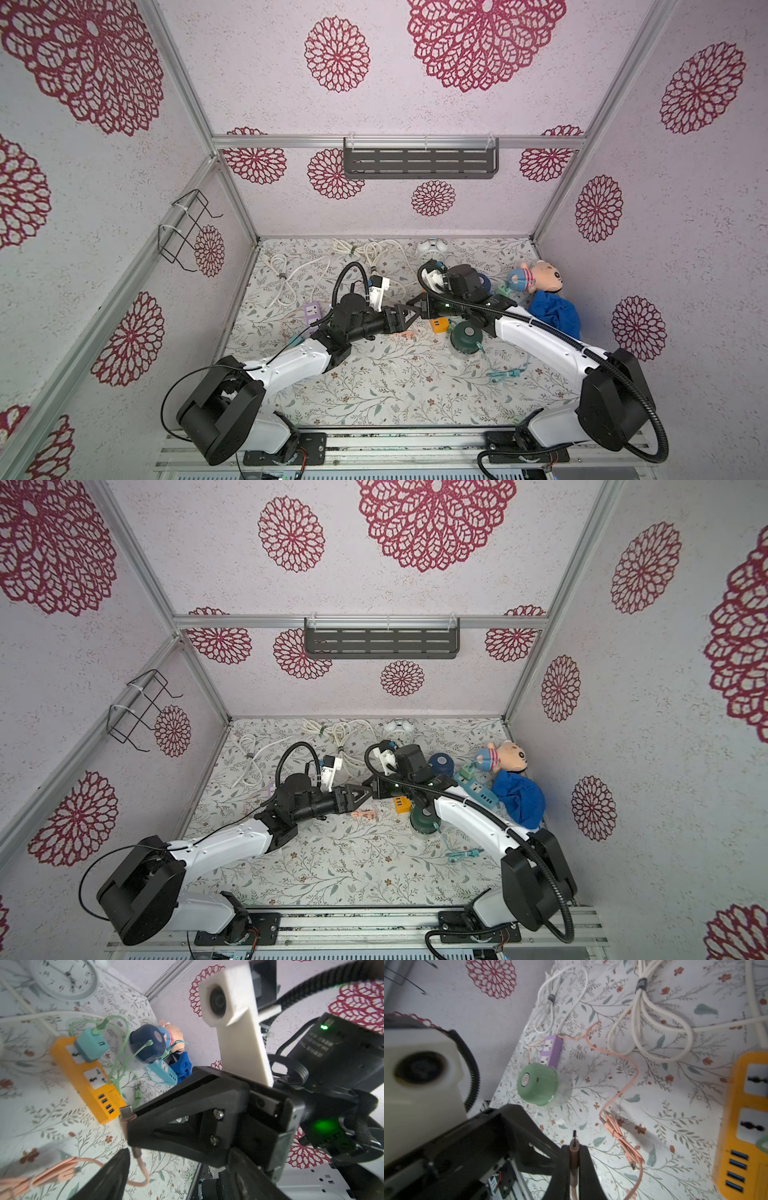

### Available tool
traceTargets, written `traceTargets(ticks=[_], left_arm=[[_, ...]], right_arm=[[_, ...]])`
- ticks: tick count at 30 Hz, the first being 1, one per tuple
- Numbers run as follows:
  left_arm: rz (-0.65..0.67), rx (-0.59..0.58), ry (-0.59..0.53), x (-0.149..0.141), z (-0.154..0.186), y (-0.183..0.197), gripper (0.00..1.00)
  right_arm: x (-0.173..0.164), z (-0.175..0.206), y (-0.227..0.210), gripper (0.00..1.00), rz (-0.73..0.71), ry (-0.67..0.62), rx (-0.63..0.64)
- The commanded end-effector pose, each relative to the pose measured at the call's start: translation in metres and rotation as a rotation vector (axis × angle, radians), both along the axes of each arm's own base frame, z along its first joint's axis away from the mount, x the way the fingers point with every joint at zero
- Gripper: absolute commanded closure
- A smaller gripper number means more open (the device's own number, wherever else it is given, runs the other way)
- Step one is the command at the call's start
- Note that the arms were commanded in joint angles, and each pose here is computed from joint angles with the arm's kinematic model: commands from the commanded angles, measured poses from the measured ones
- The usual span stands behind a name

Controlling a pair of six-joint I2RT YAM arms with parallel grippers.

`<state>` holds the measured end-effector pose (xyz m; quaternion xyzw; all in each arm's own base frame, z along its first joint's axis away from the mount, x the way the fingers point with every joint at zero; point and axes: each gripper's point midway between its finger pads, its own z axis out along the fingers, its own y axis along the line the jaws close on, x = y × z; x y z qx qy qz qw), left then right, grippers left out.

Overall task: Charge the cordless meat grinders
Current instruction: Pick up the charging cable from the center of the board.

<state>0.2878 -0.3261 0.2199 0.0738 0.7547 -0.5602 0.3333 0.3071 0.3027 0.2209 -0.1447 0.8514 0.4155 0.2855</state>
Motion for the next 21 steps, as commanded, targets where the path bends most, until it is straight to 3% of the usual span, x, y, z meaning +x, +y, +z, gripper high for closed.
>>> traceTargets(ticks=[1,9,21], left_arm=[[-0.049,-0.075,-0.135,0.002,0.037,-0.010,0.21],[-0.099,-0.088,-0.166,-0.001,0.050,-0.018,0.30],[-0.125,-0.062,-0.126,-0.005,0.034,-0.020,0.58]], right_arm=[[0.007,0.070,0.005,0.91,-0.015,-0.063,0.182],[0.017,0.118,0.009,0.92,-0.015,-0.089,0.332],[0.018,0.127,0.001,0.93,-0.023,-0.078,0.385]])
